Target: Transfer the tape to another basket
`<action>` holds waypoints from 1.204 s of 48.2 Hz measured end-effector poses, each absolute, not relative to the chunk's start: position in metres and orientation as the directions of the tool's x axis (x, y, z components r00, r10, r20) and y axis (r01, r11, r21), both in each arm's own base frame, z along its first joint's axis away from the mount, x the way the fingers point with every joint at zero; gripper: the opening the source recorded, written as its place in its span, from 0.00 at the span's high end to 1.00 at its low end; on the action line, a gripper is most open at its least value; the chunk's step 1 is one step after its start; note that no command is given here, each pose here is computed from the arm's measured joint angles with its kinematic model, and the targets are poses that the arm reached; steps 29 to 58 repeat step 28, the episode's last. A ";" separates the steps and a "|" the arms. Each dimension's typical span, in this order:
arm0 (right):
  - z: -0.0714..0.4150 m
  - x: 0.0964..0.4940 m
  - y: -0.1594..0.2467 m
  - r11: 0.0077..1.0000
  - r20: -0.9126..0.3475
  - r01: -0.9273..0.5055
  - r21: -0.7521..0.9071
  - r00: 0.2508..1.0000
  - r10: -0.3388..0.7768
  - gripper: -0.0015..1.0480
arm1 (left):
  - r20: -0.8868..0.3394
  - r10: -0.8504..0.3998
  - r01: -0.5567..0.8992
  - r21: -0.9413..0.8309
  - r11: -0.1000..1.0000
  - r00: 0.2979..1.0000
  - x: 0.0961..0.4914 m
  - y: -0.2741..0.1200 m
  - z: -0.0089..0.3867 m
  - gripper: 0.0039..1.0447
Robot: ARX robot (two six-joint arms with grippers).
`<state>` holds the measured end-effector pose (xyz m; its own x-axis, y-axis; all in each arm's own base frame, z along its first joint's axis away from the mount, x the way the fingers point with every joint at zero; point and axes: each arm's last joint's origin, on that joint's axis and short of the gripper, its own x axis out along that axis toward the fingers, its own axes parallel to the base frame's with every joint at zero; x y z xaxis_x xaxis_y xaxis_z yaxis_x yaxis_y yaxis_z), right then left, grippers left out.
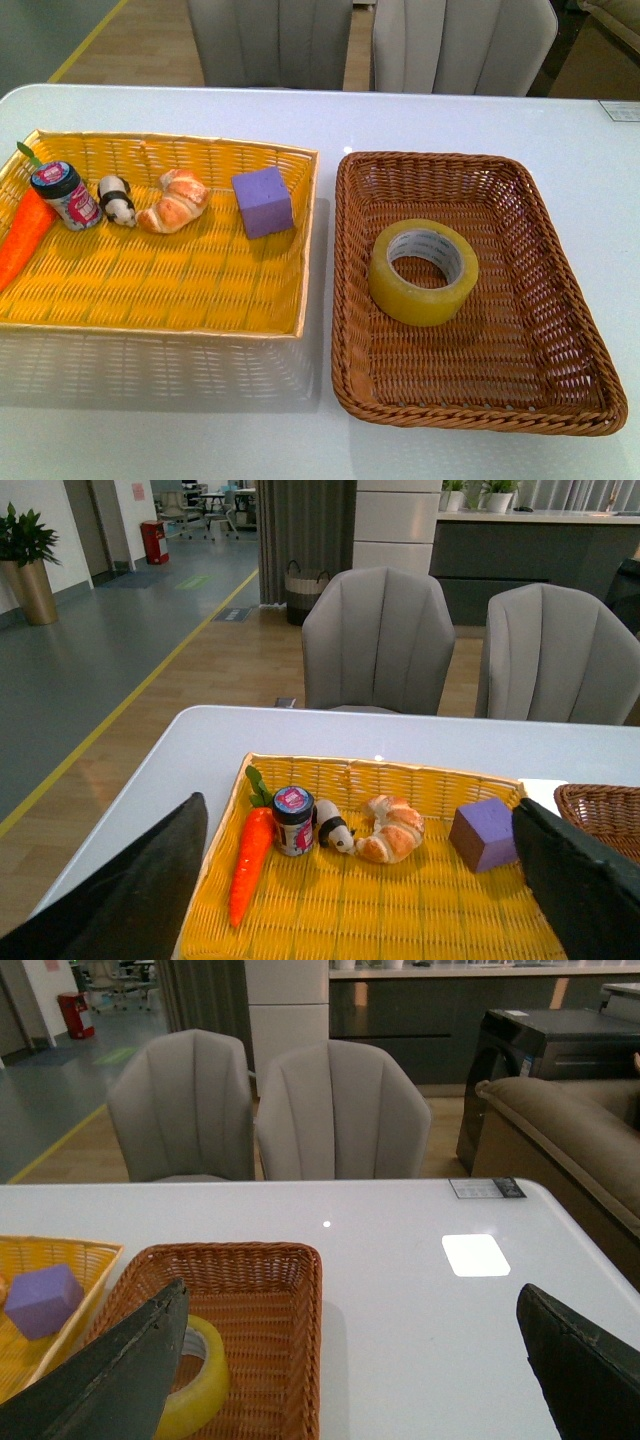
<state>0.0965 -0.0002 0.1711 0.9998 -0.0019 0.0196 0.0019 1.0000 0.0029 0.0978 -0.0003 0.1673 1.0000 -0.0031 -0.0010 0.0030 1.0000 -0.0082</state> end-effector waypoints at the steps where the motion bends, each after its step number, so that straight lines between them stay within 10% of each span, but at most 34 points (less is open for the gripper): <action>1: 0.171 0.097 0.000 1.000 0.020 0.002 0.003 1.000 -0.002 0.09 | -0.001 -0.003 0.003 -0.007 1.000 1.000 0.098 0.000 0.167 0.07; 58: 0.171 0.097 0.000 1.000 0.020 0.002 0.003 1.000 -0.002 0.09 | -0.001 -0.003 0.003 -0.006 1.000 1.000 0.098 0.000 0.167 0.08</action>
